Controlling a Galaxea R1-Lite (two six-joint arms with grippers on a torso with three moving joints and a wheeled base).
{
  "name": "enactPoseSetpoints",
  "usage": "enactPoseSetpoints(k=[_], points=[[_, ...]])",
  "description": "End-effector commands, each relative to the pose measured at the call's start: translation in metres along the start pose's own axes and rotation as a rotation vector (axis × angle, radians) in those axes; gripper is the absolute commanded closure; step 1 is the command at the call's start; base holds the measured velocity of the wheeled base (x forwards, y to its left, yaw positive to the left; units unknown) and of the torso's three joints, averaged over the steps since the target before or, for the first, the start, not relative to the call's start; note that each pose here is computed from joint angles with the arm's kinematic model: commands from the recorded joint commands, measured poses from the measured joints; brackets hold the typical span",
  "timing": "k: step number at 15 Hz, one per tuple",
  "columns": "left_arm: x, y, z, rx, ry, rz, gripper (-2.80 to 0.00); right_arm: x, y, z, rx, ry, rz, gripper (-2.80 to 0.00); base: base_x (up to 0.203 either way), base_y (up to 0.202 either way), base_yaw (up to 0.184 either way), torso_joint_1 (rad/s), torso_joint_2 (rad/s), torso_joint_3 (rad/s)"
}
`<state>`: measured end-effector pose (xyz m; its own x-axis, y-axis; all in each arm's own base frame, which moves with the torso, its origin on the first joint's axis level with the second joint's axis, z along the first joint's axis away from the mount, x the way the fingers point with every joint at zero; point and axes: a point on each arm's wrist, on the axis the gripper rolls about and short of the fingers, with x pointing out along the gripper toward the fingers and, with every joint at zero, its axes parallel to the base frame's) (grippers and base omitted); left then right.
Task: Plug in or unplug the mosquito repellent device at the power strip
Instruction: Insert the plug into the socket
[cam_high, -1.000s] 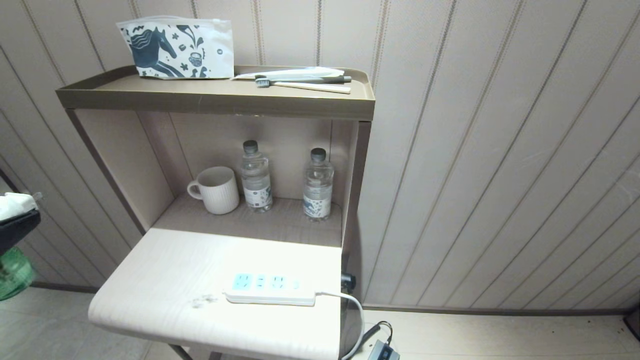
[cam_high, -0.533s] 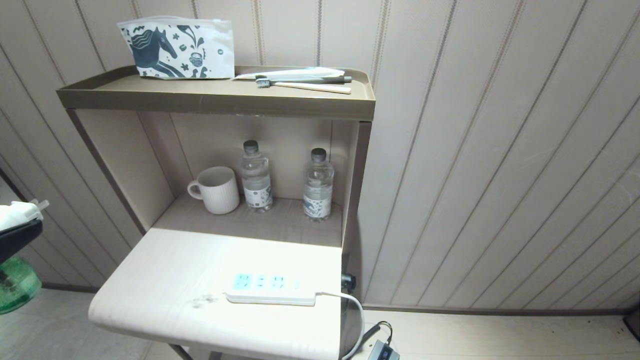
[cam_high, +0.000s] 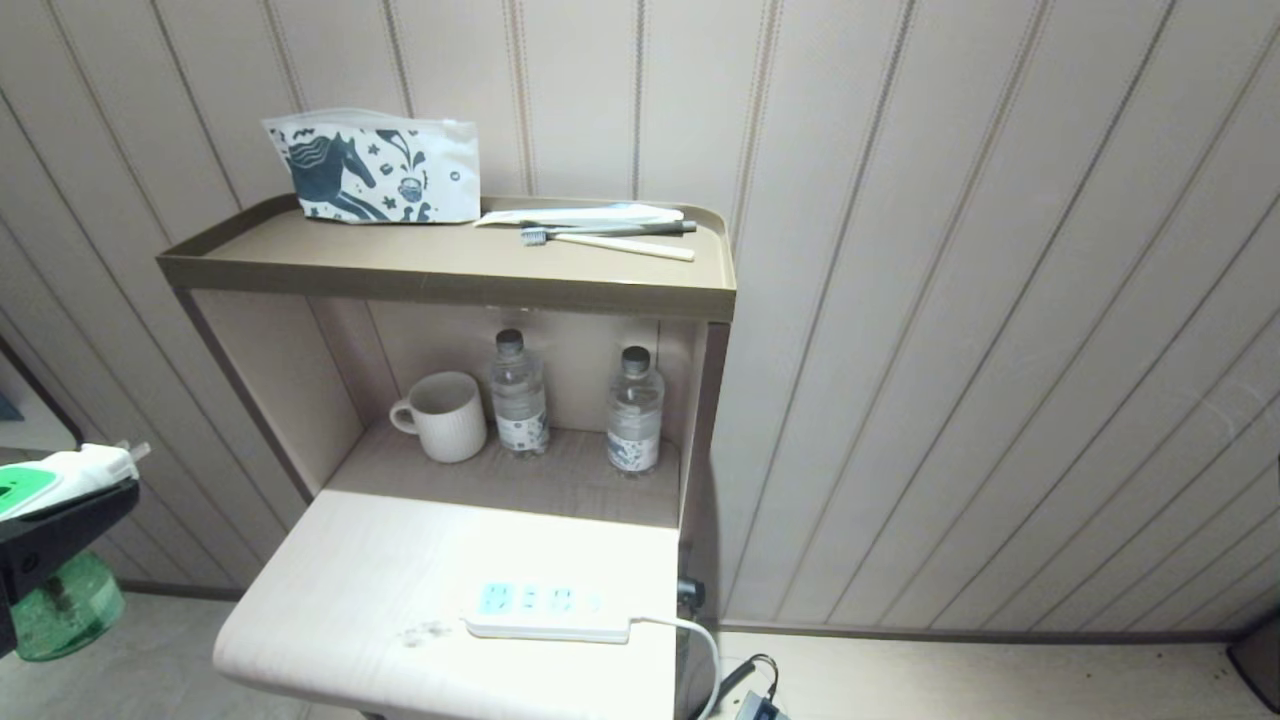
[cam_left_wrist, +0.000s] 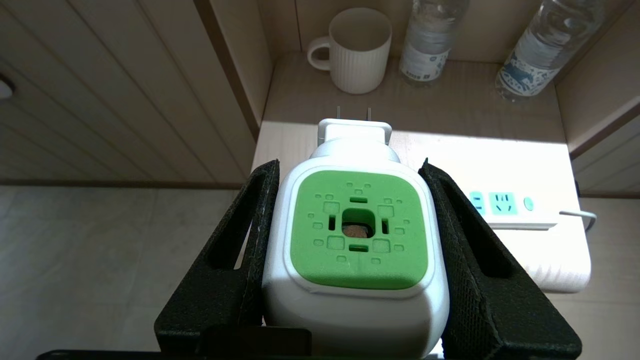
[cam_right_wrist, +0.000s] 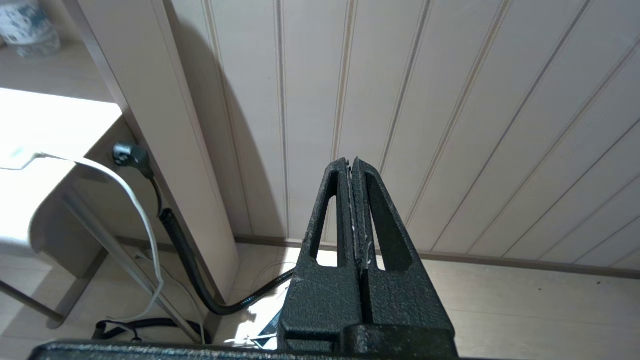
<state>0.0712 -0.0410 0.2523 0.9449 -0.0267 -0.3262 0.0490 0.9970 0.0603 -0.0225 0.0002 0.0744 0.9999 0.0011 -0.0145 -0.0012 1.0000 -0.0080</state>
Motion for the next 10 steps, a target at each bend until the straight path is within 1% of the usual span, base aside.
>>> enactPoseSetpoints(k=[1, 3, 5, 8, 9, 10], points=[[0.012, -0.007, -0.007, 0.011, 0.057, 0.015, 0.0, 0.0, 0.0, 0.0, 0.003, 0.001, 0.0, 0.0, 0.0, 0.0, 0.0, 0.272, -0.61, -0.329], [0.019, -0.011, -0.014, 0.0, 0.106, 0.013, 0.0, 0.0, 0.0, 0.0, 0.007, 0.002, 0.0, 0.0, 0.0, 0.0, 0.0, 0.132, -0.27, -0.141], [0.024, -0.015, -0.018, -0.011, 0.201, -0.001, 0.0, 0.0, 0.0, 0.0, 0.007, 0.002, 0.0, 0.0, 0.0, 0.0, 0.0, 0.032, -0.06, -0.039], [0.02, -0.016, -0.002, -0.075, 0.328, -0.019, 0.0, 0.0, 0.0, 0.0, 0.007, 0.002, 0.0, 0.0, 0.0, 0.0, 0.0, 0.0, 0.0, 0.0], [0.019, -0.018, 0.009, -0.096, 0.378, -0.038, 0.0, 0.0, 0.0, 0.0, 0.007, 0.002, 0.0, 0.0, 0.0, 0.0, 0.0, 0.0, 0.0, 0.0], [0.021, -0.023, 0.019, -0.107, 0.449, -0.044, 0.0, 0.0, 0.0, 0.0, 0.007, 0.002, 0.0, 0.0, 0.0, 0.0, 0.0, 0.0, 0.0, 0.0]])
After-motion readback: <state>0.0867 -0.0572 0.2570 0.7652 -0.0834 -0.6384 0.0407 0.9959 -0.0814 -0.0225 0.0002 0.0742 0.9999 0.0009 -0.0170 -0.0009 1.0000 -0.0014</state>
